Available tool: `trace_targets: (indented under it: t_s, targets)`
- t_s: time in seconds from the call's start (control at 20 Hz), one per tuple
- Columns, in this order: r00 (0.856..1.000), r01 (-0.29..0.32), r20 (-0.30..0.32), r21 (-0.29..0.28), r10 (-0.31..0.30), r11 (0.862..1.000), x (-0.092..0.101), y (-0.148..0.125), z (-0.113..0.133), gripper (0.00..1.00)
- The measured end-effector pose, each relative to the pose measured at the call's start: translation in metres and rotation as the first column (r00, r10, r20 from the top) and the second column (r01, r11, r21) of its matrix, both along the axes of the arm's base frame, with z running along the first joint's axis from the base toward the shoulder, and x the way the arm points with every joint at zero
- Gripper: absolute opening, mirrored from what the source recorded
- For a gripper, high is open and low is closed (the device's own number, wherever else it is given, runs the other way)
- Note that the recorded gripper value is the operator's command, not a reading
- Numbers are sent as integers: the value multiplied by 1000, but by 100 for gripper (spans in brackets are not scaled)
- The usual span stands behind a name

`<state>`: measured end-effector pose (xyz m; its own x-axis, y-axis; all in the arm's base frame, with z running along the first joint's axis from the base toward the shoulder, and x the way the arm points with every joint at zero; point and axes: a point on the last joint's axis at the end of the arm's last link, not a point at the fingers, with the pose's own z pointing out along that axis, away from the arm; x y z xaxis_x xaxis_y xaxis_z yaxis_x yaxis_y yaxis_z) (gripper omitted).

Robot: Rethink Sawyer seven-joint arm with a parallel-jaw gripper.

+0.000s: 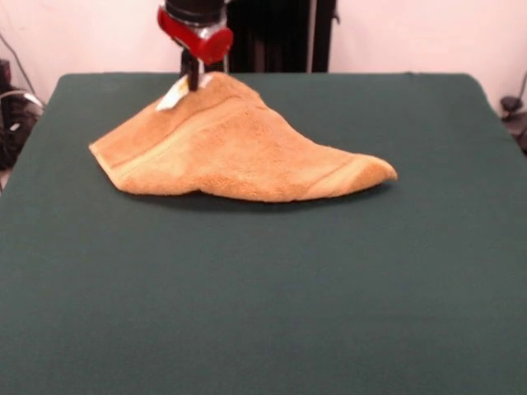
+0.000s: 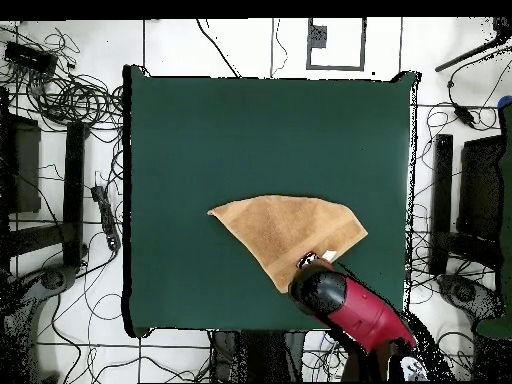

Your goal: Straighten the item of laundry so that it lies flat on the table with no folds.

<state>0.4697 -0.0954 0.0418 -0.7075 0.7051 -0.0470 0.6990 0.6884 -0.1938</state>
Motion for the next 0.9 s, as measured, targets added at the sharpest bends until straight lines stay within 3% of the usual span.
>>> trace_targets:
  t_s: [0.35, 0.6, 0.9]
  targets:
    - [1000, -5, 3, -4, 5, 1000, 0, -9, 16, 0]
    - [1000, -1, 12, -22, 2, 1000, -8, -24, 0, 0]
    - [996, -37, 75, -70, 42, 997, -19, -43, -38, 0]
